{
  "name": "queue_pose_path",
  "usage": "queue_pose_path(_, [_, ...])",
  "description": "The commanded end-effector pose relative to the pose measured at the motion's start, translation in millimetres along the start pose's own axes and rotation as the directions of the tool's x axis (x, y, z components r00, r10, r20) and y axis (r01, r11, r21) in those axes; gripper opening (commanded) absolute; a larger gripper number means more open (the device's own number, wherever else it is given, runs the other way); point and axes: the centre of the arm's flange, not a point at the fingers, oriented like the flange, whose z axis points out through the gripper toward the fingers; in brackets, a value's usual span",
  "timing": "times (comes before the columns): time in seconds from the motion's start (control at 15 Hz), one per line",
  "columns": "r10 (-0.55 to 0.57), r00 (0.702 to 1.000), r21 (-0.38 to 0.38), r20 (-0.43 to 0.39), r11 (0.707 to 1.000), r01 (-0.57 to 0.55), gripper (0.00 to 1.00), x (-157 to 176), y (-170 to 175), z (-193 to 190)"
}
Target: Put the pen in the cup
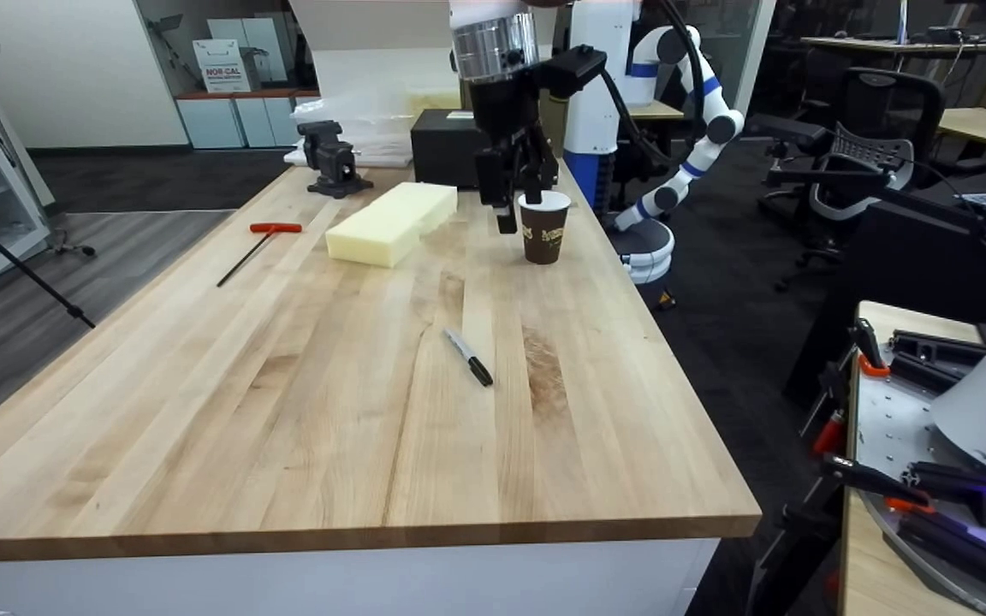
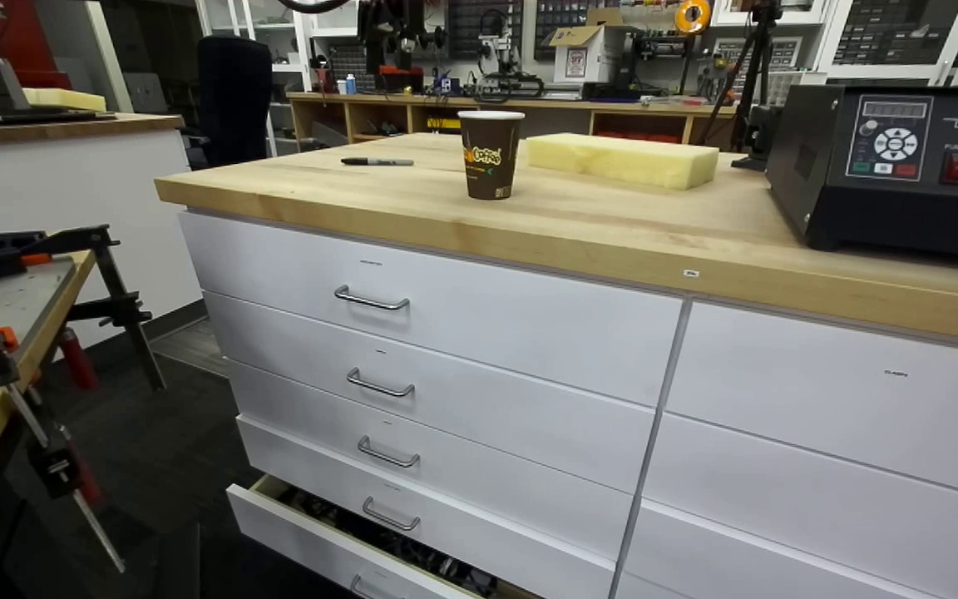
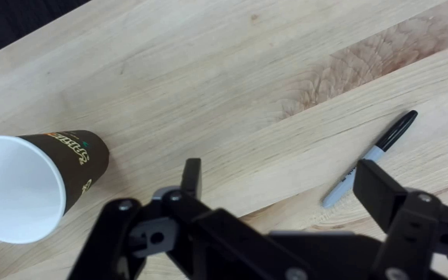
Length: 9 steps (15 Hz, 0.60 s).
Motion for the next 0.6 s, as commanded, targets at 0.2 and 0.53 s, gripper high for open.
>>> queue_pose_path(0.2, [0.125,0.990,0.034,-0.070,0.992,-0.122,1.00,-1,-29,6])
queue_pose_path(0.53, [0.238,0.968,0.067,-0.086,0.970,-0.233,1.00,1,-68,21])
